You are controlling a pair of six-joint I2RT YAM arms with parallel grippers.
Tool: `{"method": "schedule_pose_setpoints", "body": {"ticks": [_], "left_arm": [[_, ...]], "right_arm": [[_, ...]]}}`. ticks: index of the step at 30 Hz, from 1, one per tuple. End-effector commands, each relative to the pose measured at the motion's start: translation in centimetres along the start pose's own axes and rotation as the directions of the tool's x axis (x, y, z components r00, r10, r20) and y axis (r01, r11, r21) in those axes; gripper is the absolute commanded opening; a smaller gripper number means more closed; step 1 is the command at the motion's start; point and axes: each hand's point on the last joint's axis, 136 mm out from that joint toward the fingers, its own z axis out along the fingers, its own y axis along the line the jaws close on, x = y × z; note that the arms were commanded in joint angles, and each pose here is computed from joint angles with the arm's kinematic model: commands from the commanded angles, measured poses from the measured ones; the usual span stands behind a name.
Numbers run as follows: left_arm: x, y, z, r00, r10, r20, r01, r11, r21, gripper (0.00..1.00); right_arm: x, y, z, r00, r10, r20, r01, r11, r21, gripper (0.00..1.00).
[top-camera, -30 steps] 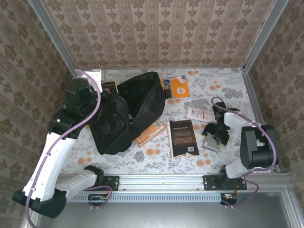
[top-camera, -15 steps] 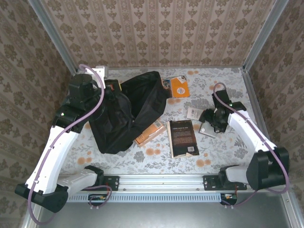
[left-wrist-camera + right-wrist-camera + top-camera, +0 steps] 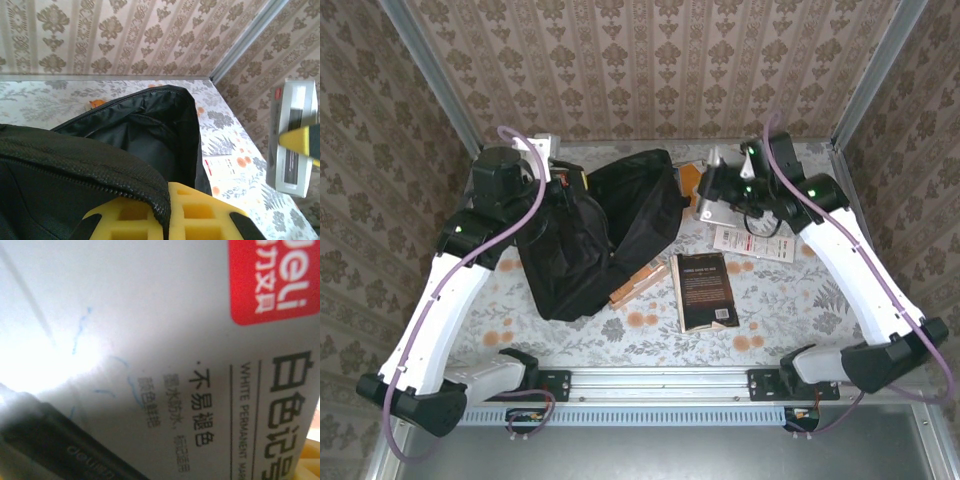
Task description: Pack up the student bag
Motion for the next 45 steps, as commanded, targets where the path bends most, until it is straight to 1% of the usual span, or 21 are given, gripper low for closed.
{"method": "schedule_pose_setpoints", "body": {"ticks": [1, 6, 12, 14, 18, 22, 25, 29, 32, 35, 40, 43, 45], "left_arm": [[-3.8, -3.4, -1.7, 0.992, 0.022, 0.127, -0.039, 0.990, 0.136, 0.00], [-3.3, -3.9, -1.7, 0.994, 0.015, 0.107, -0.033, 0.986, 0.165, 0.00], [-3.0, -4.3, -2.2, 0.995, 0.014, 0.101, -0.032, 0.983, 0.183, 0.00], [-3.0, -4.3, -2.4, 0.994, 0.017, 0.107, -0.036, 0.983, 0.181, 0.00], [-3.2, -3.7, -3.1, 0.991, 0.020, 0.134, -0.039, 0.989, 0.140, 0.00], [-3.2, -2.6, -3.4, 0.988, 0.026, 0.152, -0.038, 0.996, 0.078, 0.00], [-3.3, -1.7, -3.7, 0.986, 0.035, 0.163, -0.040, 0.999, 0.028, 0.00], [-3.8, -1.3, -3.9, 0.983, 0.047, 0.179, -0.047, 0.999, -0.004, 0.00], [-4.3, -1.4, -3.9, 0.981, 0.045, 0.189, -0.046, 0.999, -0.001, 0.00], [-4.6, -1.7, -3.7, 0.981, 0.046, 0.190, -0.049, 0.999, 0.012, 0.00], [-4.8, -2.5, -3.6, 0.980, 0.034, 0.194, -0.046, 0.997, 0.058, 0.00], [-4.4, -3.4, -3.3, 0.984, 0.023, 0.179, -0.042, 0.993, 0.106, 0.00], [-4.1, -4.0, -3.0, 0.986, 0.016, 0.166, -0.040, 0.989, 0.143, 0.00]], "right_arm": [[-1.7, 4.7, 0.1, 1.000, -0.022, 0.015, 0.023, 0.994, -0.106, 0.76], [-2.0, 9.6, 2.2, 0.996, -0.085, -0.007, 0.082, 0.984, -0.160, 0.77], [-0.5, 12.8, 6.9, 0.986, -0.144, -0.078, 0.131, 0.979, -0.155, 0.77], [0.4, 13.1, 8.7, 0.981, -0.161, -0.109, 0.147, 0.981, -0.130, 0.78], [3.4, 12.2, 11.6, 0.965, -0.169, -0.201, 0.161, 0.985, -0.058, 0.79], [6.9, 11.7, 12.7, 0.945, -0.156, -0.288, 0.147, 0.988, -0.055, 0.79], [9.6, 11.8, 12.9, 0.913, -0.166, -0.373, 0.154, 0.986, -0.063, 0.81], [12.0, 11.2, 13.0, 0.872, -0.138, -0.469, 0.126, 0.990, -0.057, 0.82], [13.4, 11.0, 13.6, 0.843, -0.116, -0.526, 0.099, 0.993, -0.061, 0.84], [15.3, 11.8, 14.4, 0.797, -0.091, -0.597, 0.046, 0.995, -0.091, 0.84], [17.1, 13.4, 15.7, 0.755, -0.080, -0.651, -0.009, 0.991, -0.132, 0.85], [17.9, 14.1, 16.6, 0.746, -0.056, -0.664, -0.044, 0.990, -0.132, 0.85], [18.3, 15.2, 17.5, 0.740, -0.019, -0.673, -0.109, 0.983, -0.148, 0.85]]}}
